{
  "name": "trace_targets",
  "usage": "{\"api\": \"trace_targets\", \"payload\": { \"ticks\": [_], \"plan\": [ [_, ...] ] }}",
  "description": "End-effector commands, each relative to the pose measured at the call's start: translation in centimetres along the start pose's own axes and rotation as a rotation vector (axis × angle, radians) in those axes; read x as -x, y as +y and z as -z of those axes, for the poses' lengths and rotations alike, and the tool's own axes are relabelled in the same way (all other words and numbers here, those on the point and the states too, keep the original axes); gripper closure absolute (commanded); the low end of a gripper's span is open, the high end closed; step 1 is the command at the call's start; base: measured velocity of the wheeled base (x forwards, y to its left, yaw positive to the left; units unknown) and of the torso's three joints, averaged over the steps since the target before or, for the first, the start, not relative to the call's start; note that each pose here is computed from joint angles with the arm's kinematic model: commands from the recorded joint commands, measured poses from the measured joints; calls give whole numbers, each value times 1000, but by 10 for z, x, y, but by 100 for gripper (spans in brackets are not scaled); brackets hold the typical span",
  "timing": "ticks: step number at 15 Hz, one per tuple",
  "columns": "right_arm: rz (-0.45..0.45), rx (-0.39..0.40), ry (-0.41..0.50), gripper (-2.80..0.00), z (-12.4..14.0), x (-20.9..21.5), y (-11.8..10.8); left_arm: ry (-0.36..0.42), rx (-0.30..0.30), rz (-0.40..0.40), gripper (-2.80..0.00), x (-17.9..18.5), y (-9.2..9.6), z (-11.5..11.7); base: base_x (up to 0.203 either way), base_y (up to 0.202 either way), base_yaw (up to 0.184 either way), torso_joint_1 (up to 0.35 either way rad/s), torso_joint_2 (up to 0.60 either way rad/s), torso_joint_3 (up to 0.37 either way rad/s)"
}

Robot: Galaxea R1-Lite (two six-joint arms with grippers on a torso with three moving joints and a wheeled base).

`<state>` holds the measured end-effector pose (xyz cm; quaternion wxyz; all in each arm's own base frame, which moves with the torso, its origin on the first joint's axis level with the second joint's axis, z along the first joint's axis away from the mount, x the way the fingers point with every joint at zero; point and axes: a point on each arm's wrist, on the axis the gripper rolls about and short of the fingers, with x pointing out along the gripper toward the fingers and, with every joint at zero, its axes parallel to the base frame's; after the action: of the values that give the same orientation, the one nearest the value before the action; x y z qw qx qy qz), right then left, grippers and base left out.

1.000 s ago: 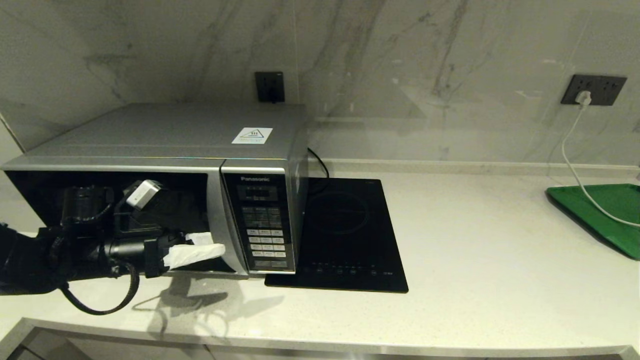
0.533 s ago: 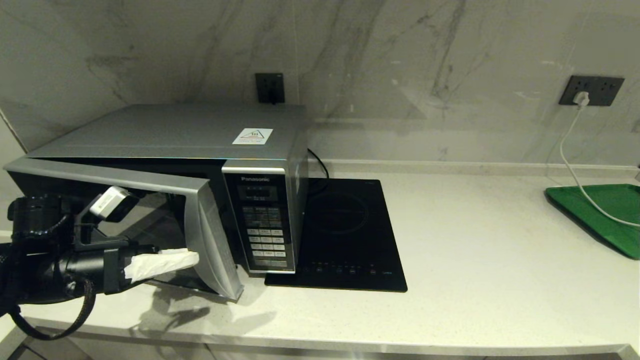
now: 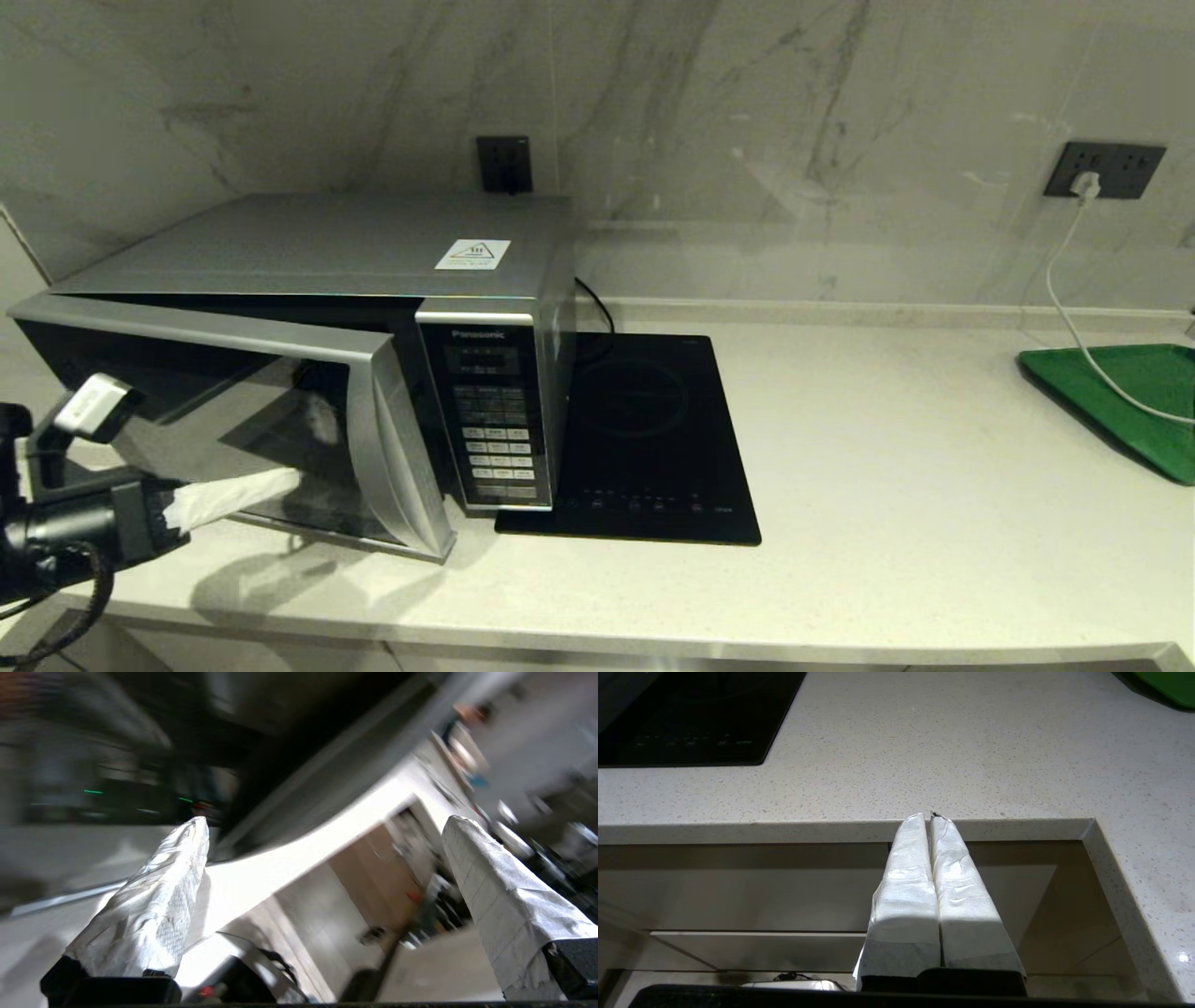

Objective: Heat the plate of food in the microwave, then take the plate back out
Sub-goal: Open the microwave oven

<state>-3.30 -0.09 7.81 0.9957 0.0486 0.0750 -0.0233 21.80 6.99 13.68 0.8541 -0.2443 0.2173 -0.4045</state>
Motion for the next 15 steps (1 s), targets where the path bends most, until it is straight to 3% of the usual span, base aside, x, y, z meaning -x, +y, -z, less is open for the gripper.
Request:
{"api": "trace_targets", "payload": {
  "ticks": [1, 2, 3, 6, 8, 11, 13, 14, 15],
  "plan": [
    [-1, 0, 3, 0, 0, 0, 0, -72, -52, -85, -280, 25, -13, -4, 0, 0, 0, 0, 0, 0],
    [0, 0, 3, 0, 0, 0, 0, -95, -89, -109, -280, 32, -24, -5, 0, 0, 0, 0, 0, 0],
    [-1, 0, 3, 0, 0, 0, 0, -115, -136, -133, 0, 37, -37, -8, 0, 0, 0, 0, 0, 0],
    [-1, 0, 3, 0, 0, 0, 0, -179, -319, -236, 0, 51, -97, -23, 0, 0, 0, 0, 0, 0],
    [-1, 0, 3, 0, 0, 0, 0, -217, -413, -291, 0, 61, -141, -52, 0, 0, 0, 0, 0, 0],
    [0, 0, 3, 0, 0, 0, 0, -238, -429, -425, 0, 72, -216, -96, 0, 0, 0, 0, 0, 0],
    [0, 0, 3, 0, 0, 0, 0, -213, -417, -568, 0, 63, -242, -113, 0, 0, 0, 0, 0, 0],
    [-1, 0, 3, 0, 0, 0, 0, -207, -423, -703, 0, 52, -246, -119, 0, 0, 0, 0, 0, 0],
    [-1, 0, 3, 0, 0, 0, 0, -197, -437, -787, 0, 40, -248, -120, 0, 0, 0, 0, 0, 0]
  ]
}}
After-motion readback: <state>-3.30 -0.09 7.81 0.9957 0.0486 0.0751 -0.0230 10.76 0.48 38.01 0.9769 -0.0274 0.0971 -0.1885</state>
